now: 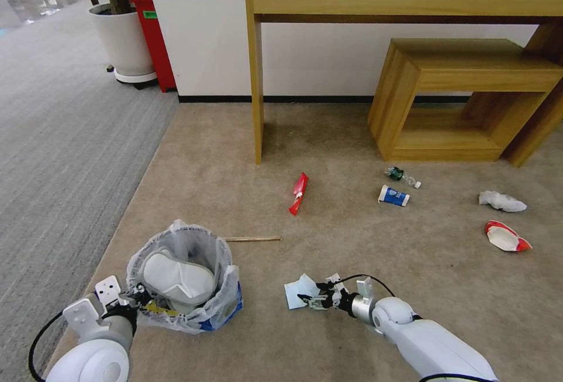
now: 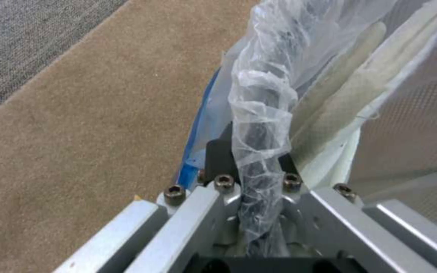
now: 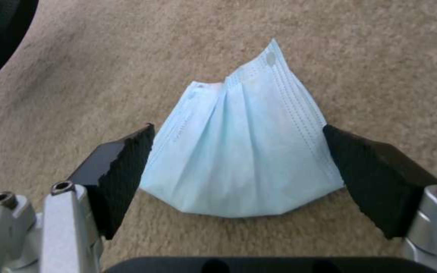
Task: Pick up the trash bin and place the garbage on the floor into it.
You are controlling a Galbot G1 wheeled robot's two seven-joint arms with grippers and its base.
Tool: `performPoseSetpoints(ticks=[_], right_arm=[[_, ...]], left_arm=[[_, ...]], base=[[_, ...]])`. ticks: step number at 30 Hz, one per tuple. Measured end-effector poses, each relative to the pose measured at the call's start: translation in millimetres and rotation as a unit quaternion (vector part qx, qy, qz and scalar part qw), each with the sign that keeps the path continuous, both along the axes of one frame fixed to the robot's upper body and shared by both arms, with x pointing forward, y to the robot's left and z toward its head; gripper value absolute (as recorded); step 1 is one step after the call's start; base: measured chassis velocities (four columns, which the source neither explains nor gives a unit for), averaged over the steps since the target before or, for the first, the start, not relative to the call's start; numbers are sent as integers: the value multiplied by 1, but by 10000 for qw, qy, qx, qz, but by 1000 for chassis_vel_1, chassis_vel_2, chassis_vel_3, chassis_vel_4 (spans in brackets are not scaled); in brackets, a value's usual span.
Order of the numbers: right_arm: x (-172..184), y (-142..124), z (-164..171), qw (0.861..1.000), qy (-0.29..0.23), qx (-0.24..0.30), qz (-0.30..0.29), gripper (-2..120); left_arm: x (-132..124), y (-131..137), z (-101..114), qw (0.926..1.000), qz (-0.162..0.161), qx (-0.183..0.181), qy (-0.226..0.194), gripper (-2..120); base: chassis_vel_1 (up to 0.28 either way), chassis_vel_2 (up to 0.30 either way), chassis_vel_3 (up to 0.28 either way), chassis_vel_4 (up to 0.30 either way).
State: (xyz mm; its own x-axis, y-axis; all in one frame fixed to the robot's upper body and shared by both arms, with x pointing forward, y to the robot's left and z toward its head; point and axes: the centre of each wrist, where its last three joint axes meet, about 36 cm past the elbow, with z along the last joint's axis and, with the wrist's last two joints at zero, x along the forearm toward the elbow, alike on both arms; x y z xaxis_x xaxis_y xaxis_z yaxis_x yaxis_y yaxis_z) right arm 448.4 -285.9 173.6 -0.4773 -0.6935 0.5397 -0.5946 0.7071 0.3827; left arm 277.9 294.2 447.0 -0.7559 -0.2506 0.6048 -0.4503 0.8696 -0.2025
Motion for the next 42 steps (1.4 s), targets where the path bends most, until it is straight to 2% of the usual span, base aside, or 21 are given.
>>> performPoseSetpoints(ticks=[9,14,31,34,35,38,39,42], right_arm=[[2,2,-4,10000,15,-50,26,82],[2,9,-7,10000,-1,-30,89,73],[2,21,-13,9998,-40,11,218,72],[1,21,-14,9997,-76,-7,238,59],[1,21,-14,9997,-76,-7,238,59],[1,20,-15,9996,-107,-17,251,43],[1,20,-15,9996,-107,-17,251,43],[-1,20,-16,9996,-133,-24,263,30]], left_arm=[[0,-2,-3,10000,10,6,4,0],[0,-2,-4,10000,12,14,-4,0],[0,-3,-3,10000,-2,4,-30,0],[0,-3,-3,10000,12,6,-40,0],[0,-3,-3,10000,12,6,-40,0],[0,-3,-3,10000,16,4,-43,0],[0,-3,-3,10000,16,4,-43,0],[0,-5,-3,10000,16,-5,-46,0]], base=[[0,0,0,0],[0,0,0,0],[0,0,0,0],[0,0,0,0],[0,0,0,0],[0,0,0,0],[0,0,0,0],[0,0,0,0]])
